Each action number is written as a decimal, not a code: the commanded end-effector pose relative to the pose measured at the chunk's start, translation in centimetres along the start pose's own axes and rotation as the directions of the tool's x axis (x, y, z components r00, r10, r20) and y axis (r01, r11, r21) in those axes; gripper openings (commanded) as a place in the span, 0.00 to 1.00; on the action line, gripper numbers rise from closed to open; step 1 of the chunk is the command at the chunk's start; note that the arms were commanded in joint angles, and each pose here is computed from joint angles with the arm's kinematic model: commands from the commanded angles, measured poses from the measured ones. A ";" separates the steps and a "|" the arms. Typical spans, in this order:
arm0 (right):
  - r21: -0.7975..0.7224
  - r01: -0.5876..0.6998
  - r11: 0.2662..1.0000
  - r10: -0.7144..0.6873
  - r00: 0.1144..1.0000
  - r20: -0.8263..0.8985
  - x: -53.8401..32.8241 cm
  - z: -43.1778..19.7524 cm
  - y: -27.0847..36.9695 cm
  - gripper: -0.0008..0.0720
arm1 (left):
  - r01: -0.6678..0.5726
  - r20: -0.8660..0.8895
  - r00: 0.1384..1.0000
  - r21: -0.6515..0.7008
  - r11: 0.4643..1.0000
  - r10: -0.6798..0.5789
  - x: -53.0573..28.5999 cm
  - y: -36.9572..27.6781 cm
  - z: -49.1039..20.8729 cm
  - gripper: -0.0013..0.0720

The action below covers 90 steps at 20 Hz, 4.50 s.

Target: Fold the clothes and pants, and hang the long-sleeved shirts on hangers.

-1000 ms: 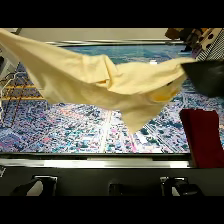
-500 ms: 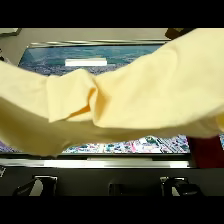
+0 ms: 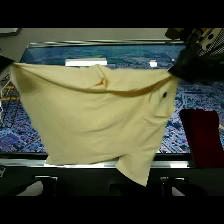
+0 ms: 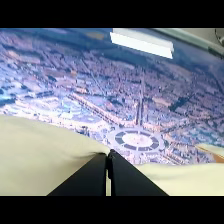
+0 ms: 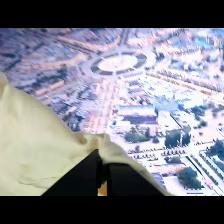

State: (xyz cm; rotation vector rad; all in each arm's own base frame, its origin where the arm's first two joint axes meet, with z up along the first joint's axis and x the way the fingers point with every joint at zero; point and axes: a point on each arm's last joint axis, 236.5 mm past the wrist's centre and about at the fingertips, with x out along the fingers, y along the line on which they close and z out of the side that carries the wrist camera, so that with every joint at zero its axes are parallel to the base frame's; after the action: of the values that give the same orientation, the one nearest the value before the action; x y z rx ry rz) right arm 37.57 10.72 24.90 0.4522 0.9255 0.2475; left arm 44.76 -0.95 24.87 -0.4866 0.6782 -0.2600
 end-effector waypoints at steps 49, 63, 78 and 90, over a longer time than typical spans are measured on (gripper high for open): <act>0.318 -0.039 0.947 0.190 0.869 -0.457 18.3 -26.6 -18.6 0.05 | -0.266 -0.498 0.867 -0.436 0.860 0.016 -1.4 15.5 -28.3 0.72; 0.279 -0.157 0.948 0.255 0.897 -0.360 14.5 -23.4 -14.2 0.05 | -0.524 -0.744 0.666 -0.407 0.748 0.061 -3.8 18.0 -41.0 0.72; 0.239 -0.203 0.950 0.276 0.902 -0.332 11.9 -22.8 -12.0 0.05 | -0.462 -0.678 0.734 -0.472 0.751 0.026 -1.3 16.9 -41.3 0.61; 0.112 -0.354 0.928 0.365 0.925 -0.101 9.0 -16.9 -6.5 0.05 | -0.239 -0.464 0.886 -0.478 0.845 -0.012 1.7 13.9 -30.9 0.03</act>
State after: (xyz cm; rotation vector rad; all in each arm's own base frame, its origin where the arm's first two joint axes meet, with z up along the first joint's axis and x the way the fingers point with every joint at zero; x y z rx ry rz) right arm 26.95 12.43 3.52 0.7112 1.1100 0.5552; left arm 23.09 -0.43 -7.33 -0.9590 1.3647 -0.0034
